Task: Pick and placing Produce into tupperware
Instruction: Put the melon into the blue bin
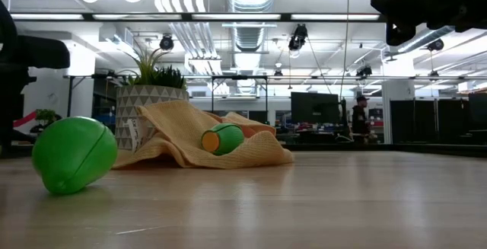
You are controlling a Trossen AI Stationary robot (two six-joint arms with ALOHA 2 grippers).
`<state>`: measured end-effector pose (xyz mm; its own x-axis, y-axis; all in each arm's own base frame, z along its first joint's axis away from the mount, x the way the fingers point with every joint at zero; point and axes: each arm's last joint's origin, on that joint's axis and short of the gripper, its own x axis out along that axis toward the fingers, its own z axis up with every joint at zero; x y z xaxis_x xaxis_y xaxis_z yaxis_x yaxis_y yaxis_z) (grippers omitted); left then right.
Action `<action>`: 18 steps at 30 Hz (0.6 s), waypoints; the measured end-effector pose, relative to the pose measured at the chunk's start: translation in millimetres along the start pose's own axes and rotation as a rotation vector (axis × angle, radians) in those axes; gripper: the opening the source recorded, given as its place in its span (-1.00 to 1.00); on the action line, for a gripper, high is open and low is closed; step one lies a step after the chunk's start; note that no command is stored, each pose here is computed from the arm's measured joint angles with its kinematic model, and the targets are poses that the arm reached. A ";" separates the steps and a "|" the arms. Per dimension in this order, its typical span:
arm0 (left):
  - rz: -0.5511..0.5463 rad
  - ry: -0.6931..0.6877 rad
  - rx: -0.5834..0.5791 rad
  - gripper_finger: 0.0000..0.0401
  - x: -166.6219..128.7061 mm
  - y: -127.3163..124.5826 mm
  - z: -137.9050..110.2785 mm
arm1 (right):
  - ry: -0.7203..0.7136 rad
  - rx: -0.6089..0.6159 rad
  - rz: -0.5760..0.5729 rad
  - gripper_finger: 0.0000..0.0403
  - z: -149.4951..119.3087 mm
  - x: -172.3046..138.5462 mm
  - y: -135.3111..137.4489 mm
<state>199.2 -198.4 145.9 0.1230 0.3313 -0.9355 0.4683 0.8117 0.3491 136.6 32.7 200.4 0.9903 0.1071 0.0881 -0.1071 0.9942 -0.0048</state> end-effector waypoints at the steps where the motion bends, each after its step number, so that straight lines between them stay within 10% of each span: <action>1: 0.000 0.001 0.000 0.21 0.1 0.2 0.1 | -0.001 0.000 0.000 -0.37 0.1 0.0 0.0; 18: -0.002 -0.004 0.004 0.02 1.3 2.1 1.5 | 0.000 -0.007 0.000 -0.37 0.0 0.0 0.0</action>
<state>201.7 -197.0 145.4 0.1260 0.3279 -0.9363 0.4722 0.8102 0.3473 136.6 32.7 200.5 0.9903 0.1069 0.0886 -0.1064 0.9943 -0.0114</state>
